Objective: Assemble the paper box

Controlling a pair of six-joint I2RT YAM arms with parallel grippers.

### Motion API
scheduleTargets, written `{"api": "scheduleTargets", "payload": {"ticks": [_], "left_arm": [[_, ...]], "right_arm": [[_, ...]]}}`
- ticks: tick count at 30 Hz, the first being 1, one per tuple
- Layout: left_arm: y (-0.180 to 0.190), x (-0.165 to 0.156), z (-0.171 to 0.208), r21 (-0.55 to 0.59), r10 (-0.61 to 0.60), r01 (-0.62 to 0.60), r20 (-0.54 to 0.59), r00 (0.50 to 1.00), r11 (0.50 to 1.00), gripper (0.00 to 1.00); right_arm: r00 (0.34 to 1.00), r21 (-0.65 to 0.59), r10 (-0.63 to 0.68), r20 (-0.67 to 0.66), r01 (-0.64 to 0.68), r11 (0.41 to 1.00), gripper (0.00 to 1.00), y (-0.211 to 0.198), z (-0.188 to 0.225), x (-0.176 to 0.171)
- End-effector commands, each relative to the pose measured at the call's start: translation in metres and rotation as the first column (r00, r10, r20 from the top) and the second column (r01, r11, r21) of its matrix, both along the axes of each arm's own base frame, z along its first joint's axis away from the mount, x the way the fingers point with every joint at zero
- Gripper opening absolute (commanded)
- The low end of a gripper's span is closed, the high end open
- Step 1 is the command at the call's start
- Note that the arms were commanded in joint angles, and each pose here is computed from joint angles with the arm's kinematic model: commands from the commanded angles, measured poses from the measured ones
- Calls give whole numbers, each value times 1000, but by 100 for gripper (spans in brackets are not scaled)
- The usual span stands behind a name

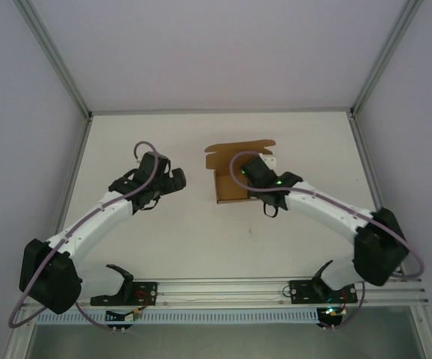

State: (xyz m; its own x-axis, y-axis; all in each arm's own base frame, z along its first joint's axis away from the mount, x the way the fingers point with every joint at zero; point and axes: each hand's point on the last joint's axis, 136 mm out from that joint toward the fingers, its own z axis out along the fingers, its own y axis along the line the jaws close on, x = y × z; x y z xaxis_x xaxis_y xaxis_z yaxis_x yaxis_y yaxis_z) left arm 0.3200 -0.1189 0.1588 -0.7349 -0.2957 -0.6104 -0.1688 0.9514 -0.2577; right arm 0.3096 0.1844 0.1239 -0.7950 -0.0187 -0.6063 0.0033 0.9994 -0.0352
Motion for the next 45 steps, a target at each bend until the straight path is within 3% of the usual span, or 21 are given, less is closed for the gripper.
{"api": "scheduleTargets", "payload": {"ticks": [1,9,16,23,30,34,38,45], "left_arm": [[5,-11,-6,0,5,-5,-17,1000,1000,100],[1,-11,-12,-6,-24,23,-20,1000,1000,100],[-7,-9,-8,-34,-58,57,-11,998,998,100],[-17,-5,0,-54,-110,110,15,994,992,100],[-25,2,7,-63,-137,139,36,990,988,100],[-35,2,0,-98,-168,169,18,986,981,98],[-64,-1,-8,-202,-270,268,21,963,942,88],[-114,4,-24,-250,-391,383,20,920,889,72]], "right_arm": [[994,17,-87,-61,88,996,0,4,-27,-3],[979,-91,-137,-150,125,988,0,21,-81,-12],[986,-63,-117,-123,110,992,34,23,-52,-15],[998,68,-61,-30,63,996,47,26,-8,-17],[996,158,-54,-66,64,985,50,11,-14,-28],[992,297,-57,-113,88,951,45,8,-36,-30],[996,472,-14,-83,52,880,42,18,-37,-19],[999,549,7,-53,23,836,34,20,-35,-14]]}}
